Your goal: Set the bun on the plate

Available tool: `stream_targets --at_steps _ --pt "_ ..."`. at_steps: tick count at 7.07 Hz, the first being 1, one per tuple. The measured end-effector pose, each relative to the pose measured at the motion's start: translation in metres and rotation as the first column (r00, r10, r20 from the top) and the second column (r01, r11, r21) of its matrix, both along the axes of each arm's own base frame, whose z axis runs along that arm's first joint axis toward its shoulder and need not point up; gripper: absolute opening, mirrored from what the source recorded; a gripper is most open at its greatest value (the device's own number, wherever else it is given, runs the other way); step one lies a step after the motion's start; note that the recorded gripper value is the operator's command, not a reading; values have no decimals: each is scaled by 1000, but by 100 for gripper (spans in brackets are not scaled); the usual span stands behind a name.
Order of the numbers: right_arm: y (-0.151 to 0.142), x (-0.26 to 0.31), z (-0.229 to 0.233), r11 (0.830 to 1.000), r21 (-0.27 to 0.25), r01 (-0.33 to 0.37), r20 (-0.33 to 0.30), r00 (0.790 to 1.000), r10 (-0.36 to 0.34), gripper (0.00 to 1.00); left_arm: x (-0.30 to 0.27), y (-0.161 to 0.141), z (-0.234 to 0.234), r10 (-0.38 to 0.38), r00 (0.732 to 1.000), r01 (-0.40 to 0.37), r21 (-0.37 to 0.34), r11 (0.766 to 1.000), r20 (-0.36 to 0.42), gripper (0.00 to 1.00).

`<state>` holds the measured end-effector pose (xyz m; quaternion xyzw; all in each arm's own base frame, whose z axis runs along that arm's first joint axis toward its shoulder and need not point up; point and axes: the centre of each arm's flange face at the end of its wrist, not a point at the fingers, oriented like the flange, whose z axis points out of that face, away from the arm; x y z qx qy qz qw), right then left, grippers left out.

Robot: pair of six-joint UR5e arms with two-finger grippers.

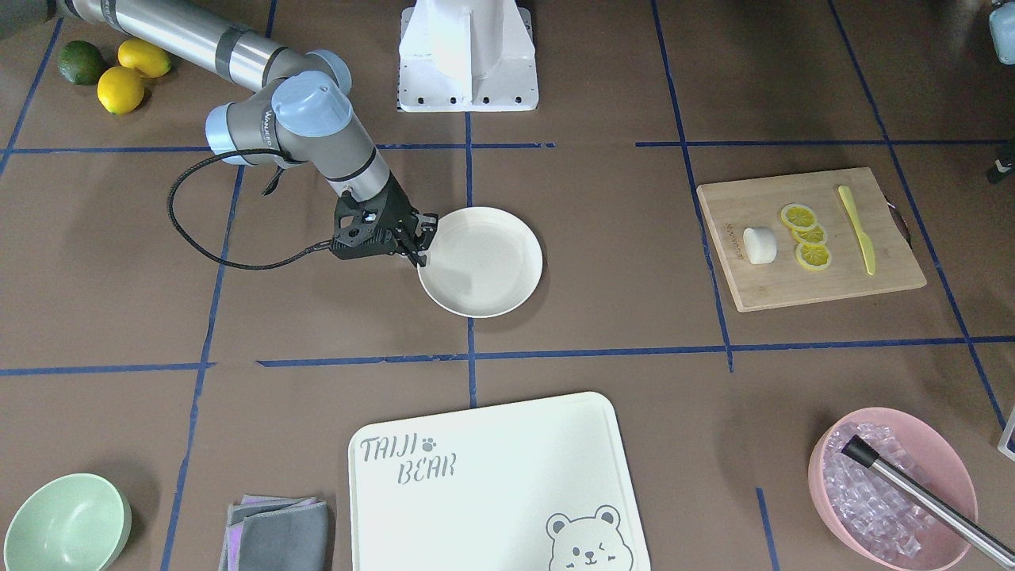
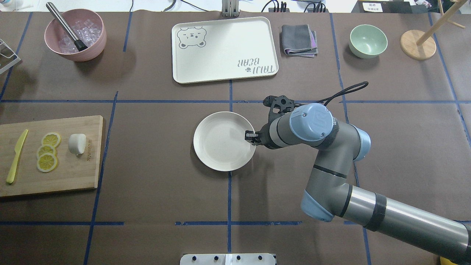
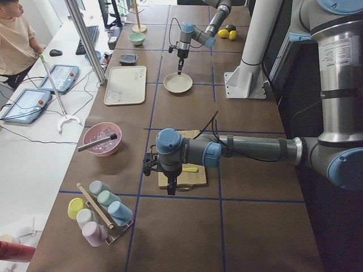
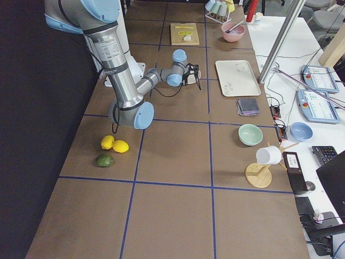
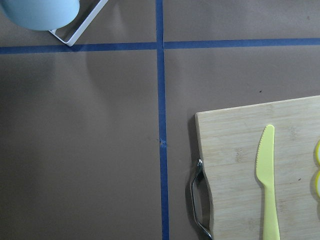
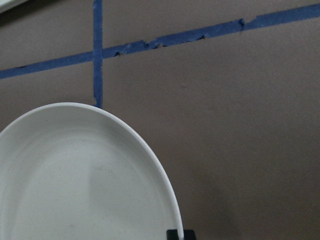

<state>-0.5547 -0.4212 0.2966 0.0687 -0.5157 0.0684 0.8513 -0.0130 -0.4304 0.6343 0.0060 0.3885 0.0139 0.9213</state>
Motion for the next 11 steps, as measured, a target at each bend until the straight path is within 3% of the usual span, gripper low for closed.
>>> stream_targets --at_steps 3,5,6,8,11 --pt "-22 21 1 999 -34 -19 -31 999 17 100 0 0 0 1 1000 -1 0 1000 -1 100" --pt "-82 96 8 996 -90 26 -96 995 -35 100 0 0 2 0 1000 0 -7 1000 1 100" --pt "-115 147 21 995 -83 63 -151 986 -75 100 1 0 4 0 1000 0 -11 1000 3 100" --pt "-153 259 83 983 -6 183 -272 946 -177 100 1 1 7 1 1000 -1 -16 1000 4 100" --pt "-147 444 209 950 72 304 -340 903 -263 100 1 1 10 1 1000 -1 -22 1000 7 100"
